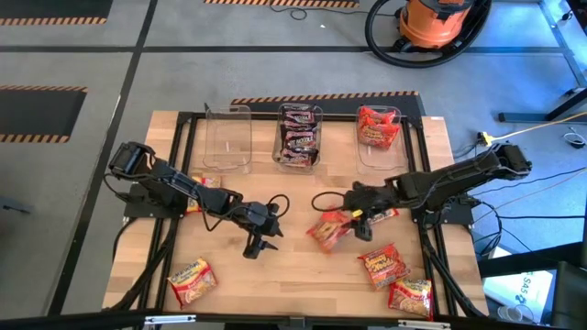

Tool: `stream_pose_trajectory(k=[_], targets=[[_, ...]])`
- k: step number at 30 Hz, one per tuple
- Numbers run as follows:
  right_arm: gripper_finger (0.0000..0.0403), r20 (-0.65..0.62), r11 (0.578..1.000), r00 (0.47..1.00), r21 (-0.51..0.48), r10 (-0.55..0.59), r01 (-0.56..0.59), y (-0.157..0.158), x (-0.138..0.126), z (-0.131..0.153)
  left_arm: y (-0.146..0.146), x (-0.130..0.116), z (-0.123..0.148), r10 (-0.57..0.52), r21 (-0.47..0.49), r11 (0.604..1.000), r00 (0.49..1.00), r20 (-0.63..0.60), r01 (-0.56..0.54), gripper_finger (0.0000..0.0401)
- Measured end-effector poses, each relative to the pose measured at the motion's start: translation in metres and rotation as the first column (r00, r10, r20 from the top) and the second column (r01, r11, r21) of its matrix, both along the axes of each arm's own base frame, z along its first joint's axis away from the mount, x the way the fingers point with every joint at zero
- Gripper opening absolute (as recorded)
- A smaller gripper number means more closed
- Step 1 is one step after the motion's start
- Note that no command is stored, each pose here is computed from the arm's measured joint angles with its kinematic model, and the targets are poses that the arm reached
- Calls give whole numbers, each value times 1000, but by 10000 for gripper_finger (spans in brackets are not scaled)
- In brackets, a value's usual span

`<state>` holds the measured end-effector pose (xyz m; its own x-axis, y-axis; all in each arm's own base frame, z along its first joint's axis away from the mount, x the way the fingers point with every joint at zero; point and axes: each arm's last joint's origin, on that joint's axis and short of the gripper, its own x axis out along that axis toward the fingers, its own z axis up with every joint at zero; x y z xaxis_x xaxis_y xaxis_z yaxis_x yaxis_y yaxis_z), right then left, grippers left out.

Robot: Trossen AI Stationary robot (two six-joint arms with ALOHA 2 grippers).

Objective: Sort Maruchan noodles
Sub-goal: Put the orange noodle pack into the right transparent bin

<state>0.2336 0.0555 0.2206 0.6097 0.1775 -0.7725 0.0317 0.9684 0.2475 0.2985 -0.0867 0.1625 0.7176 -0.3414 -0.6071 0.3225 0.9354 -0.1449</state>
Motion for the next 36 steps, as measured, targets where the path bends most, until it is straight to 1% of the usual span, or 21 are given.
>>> stream_pose_trajectory(k=[1,3,6,9,11,13,17,21,24,30,32,34,36], targets=[[248,38,1000,999,-1,21,-21,1,3,2,0,0,0,-1,0,1000,1000,0,1,209],[248,58,999,998,-5,36,-36,1,4,3,-1,0,0,-3,0,1000,1000,2,3,209],[248,-9,1000,1000,-11,6,-6,0,0,-1,-4,1,2,0,-9,1000,1000,29,0,209],[248,-95,995,991,-27,-94,92,-2,-2,-11,-11,6,2,19,-17,1000,995,98,-17,209],[248,-99,990,985,-21,-140,138,-1,4,-16,-15,11,2,49,-22,999,986,162,-46,209],[248,-104,988,983,-15,-152,151,0,11,-24,-16,15,-1,87,-38,996,976,201,-81,209],[248,-138,989,979,-20,-149,147,3,23,-42,-12,24,-7,174,-53,985,961,217,-166,209],[248,-199,987,966,-39,-163,159,4,28,-60,-2,39,-10,249,-68,968,947,203,-240,209],[248,-188,984,966,-31,-176,174,5,33,-63,1,52,-14,276,-79,961,942,192,-265,209],[248,-143,980,970,4,-199,201,7,38,-63,5,71,-28,318,-34,948,942,105,-316,209],[248,-133,978,970,14,-205,209,7,39,-62,8,72,-31,336,-11,942,940,59,-336,209],[248,-129,975,968,27,-216,221,7,40,-61,12,72,-34,368,38,929,930,14,-369,209],[248,-125,977,972,53,-199,207,9,40,-61,18,67,-35,429,114,898,903,-22,-424,209]])
